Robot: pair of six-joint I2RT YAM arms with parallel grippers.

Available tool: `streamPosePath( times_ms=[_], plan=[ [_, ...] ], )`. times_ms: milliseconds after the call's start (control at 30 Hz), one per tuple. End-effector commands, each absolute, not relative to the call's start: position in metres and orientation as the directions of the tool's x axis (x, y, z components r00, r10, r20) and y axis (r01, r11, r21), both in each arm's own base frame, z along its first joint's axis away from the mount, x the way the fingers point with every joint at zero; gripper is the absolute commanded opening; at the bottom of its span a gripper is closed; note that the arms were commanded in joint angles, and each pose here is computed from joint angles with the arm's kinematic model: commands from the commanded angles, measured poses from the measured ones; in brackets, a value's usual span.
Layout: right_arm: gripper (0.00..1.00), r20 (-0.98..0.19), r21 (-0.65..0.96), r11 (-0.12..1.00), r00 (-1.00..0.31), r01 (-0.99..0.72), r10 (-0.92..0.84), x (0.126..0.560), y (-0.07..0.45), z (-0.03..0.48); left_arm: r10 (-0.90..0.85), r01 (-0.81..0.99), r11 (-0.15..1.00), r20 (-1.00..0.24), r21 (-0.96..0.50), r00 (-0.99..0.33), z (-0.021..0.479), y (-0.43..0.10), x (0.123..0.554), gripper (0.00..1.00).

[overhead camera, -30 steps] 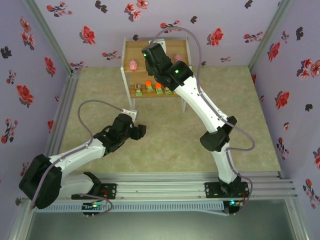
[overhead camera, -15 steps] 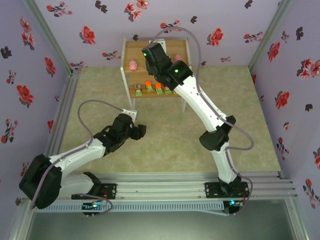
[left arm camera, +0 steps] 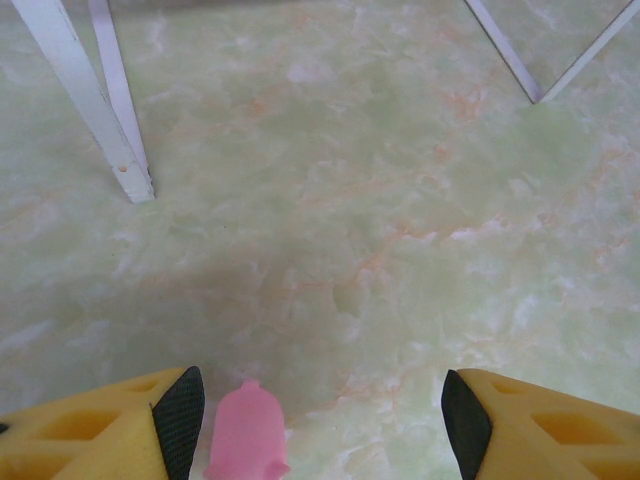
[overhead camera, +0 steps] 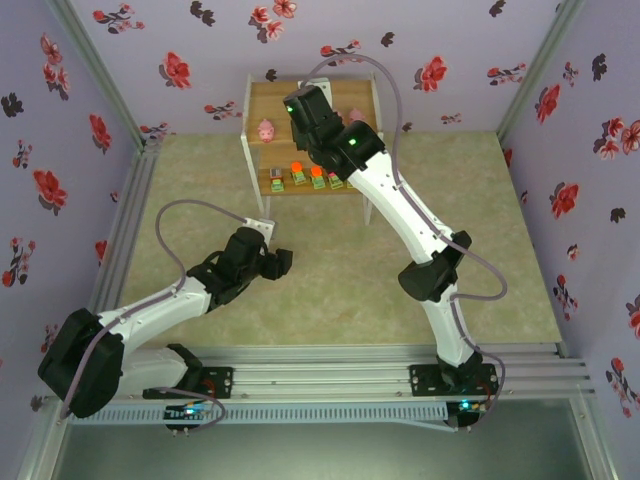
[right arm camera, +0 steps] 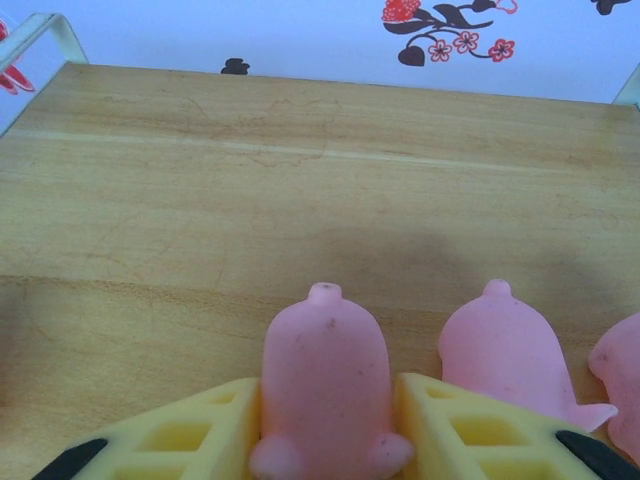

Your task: Place and organize the plastic toys onto the shelf

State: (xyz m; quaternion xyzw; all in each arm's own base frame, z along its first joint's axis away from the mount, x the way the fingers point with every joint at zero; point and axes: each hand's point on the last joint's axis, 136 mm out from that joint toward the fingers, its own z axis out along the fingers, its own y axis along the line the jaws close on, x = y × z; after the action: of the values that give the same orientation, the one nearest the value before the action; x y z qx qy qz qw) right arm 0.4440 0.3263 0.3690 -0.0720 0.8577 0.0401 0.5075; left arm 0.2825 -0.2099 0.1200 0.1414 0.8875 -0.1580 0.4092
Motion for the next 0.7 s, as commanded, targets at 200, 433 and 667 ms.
streamPosePath(
  times_ms=[200, 433, 667],
  plan=[
    [0.18, -0.893, 0.018, 0.984, -0.445, -0.179, -0.065, 0.442, 0.324, 0.388, 0.124, 0.413, 0.896, -0.798, -0.166, -0.590, 0.137, -0.220, 0.287, 0.68],
    [0.18, -0.907, 0.039, 0.980, -0.418, -0.193, -0.046, 0.433, 0.324, 0.407, 0.125, 0.411, 0.896, -0.795, -0.166, -0.594, 0.135, -0.220, 0.288, 0.68],
    [0.21, -0.921, 0.069, 0.975, -0.390, -0.210, -0.019, 0.417, 0.319, 0.431, 0.117, 0.393, 0.906, -0.799, -0.158, -0.590, 0.135, -0.217, 0.291, 0.69]
  ],
)
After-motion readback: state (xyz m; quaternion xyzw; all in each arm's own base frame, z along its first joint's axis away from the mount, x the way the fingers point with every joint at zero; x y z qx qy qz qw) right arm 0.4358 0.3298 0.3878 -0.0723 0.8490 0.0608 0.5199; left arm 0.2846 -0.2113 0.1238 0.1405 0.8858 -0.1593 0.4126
